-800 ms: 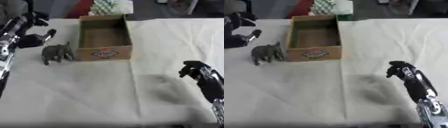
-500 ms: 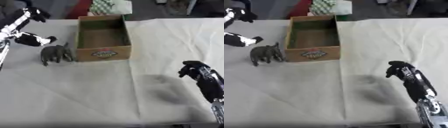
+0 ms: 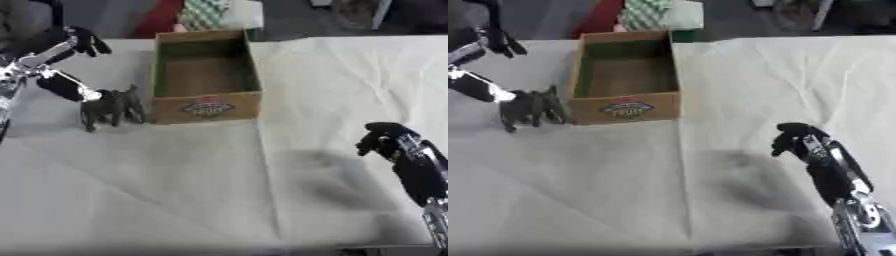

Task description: Pick up objects on the table and place them in the box.

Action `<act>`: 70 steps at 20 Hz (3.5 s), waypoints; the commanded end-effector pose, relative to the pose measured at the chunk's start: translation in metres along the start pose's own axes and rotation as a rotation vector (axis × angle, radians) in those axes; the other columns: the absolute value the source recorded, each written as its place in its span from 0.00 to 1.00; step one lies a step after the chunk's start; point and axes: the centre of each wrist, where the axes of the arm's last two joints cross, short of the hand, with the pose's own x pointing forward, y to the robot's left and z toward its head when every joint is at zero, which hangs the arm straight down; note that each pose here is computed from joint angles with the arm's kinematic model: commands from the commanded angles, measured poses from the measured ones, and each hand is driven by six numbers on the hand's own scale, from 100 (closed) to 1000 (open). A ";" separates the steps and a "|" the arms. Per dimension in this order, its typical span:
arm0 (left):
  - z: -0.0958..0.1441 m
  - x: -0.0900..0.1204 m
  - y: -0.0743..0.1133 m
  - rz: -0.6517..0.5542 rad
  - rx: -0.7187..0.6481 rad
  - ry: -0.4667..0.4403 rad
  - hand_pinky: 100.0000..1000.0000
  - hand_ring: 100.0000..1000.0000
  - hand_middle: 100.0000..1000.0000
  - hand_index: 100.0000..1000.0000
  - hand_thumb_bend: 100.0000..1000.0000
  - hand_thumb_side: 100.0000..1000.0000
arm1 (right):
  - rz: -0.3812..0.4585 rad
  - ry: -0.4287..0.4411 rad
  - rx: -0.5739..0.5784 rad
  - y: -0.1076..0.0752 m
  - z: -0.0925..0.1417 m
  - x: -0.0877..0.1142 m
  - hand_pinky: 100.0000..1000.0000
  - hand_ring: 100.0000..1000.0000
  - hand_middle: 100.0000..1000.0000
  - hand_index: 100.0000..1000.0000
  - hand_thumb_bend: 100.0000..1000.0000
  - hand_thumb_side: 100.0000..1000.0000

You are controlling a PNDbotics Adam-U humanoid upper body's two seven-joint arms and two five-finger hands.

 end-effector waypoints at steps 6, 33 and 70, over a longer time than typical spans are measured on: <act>-0.013 -0.008 -0.005 -0.034 -0.069 0.033 0.75 0.66 0.66 0.76 0.57 0.15 | 0.031 -0.013 0.009 -0.007 -0.002 0.007 0.72 0.47 0.50 0.71 0.00 0.77; -0.016 -0.022 -0.031 -0.024 -0.177 0.053 0.57 0.39 0.32 0.44 0.17 0.00 | 0.032 -0.012 0.006 -0.007 -0.001 0.006 0.72 0.47 0.50 0.71 0.00 0.77; -0.127 0.069 0.015 -0.155 0.075 -0.101 0.60 0.44 0.38 0.48 0.29 0.00 | 0.011 -0.008 0.066 0.005 -0.006 0.003 0.72 0.47 0.49 0.71 0.00 0.79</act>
